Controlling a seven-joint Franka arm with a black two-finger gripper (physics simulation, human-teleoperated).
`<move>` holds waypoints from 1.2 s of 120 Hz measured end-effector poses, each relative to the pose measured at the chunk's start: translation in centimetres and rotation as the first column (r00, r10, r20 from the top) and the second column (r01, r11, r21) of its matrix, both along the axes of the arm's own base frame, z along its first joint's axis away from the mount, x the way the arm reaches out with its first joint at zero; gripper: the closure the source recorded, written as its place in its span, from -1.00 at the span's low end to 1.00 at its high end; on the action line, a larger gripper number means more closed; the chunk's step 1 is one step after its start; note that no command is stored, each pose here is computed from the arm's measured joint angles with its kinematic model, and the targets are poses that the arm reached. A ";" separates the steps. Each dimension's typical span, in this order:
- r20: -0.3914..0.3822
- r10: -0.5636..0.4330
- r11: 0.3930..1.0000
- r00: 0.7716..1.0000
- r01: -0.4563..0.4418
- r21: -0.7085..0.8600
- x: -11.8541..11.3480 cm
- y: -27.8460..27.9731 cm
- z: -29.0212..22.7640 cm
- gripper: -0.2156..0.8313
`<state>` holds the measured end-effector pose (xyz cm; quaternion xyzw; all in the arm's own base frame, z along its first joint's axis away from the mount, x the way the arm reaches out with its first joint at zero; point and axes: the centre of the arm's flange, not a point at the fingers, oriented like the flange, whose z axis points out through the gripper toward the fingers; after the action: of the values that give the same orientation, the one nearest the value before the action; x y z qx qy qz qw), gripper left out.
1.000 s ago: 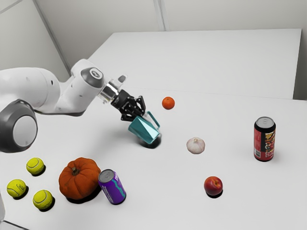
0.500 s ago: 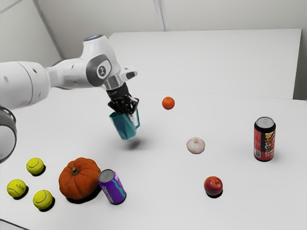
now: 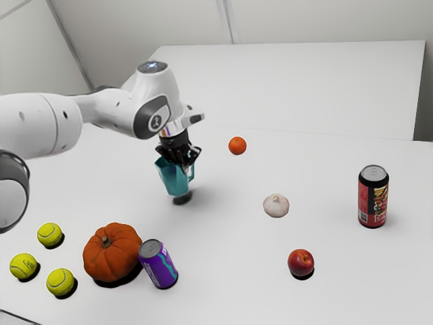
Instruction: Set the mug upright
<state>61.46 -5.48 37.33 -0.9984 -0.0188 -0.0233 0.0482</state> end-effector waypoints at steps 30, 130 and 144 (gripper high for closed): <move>0.005 0.048 0.999 0.999 -0.048 0.001 0.3 -0.2 -1.9 0.91; 0.077 0.096 0.995 0.992 -0.094 -0.030 -1.3 -0.9 6.7 -0.47; 0.087 0.072 0.997 0.994 -0.070 -0.031 -2.2 -1.4 10.0 -0.52</move>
<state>59.29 -6.85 47.30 -0.9957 -0.0567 -0.0655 0.0341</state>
